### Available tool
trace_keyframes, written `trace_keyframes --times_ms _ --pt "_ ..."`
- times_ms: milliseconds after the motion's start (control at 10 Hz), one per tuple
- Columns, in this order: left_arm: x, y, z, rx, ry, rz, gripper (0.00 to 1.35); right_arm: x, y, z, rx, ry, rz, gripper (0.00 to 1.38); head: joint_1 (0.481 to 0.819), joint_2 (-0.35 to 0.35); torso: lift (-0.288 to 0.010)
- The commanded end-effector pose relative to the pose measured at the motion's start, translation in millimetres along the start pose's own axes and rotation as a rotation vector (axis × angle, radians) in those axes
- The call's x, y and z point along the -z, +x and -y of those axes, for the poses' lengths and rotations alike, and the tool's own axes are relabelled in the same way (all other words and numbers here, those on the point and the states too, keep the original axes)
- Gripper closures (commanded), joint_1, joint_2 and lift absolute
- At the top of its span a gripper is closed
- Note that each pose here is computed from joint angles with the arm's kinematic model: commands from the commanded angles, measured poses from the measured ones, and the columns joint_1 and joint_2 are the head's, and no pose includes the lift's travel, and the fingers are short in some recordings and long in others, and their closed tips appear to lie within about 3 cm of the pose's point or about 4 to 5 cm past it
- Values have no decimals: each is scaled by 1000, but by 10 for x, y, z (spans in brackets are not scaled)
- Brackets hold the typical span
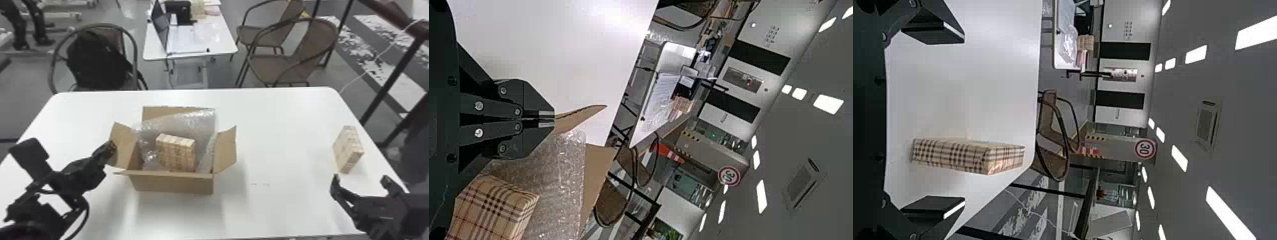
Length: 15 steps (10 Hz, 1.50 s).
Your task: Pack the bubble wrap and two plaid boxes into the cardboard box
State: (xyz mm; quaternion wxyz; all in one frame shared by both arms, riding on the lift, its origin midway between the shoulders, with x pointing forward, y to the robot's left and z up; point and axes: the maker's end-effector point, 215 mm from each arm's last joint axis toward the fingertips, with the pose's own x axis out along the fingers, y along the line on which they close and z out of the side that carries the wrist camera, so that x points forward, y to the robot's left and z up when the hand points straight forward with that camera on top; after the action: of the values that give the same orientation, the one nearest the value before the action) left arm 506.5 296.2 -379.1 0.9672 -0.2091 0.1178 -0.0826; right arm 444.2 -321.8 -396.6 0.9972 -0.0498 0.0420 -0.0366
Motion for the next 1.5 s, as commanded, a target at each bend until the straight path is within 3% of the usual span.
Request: trace_keyframes --times_ms 0,300,800,1400 --pt "4 -6 -3 -1 -2 1 1222 131 146 138 27 1 -17 150 695 -23 -107" --pt "-2 -13 -8 -1 -4 4 1222 295 472 316 20 24 -34 150 695 -56 -107" --pt "14 -17 2 3 -7 3 1222 297 908 493 28 28 -15 150 695 -83 -107" --pt "31 -32 8 9 -13 2 1222 423 1184 493 16 21 -11 183 695 -93 -107"
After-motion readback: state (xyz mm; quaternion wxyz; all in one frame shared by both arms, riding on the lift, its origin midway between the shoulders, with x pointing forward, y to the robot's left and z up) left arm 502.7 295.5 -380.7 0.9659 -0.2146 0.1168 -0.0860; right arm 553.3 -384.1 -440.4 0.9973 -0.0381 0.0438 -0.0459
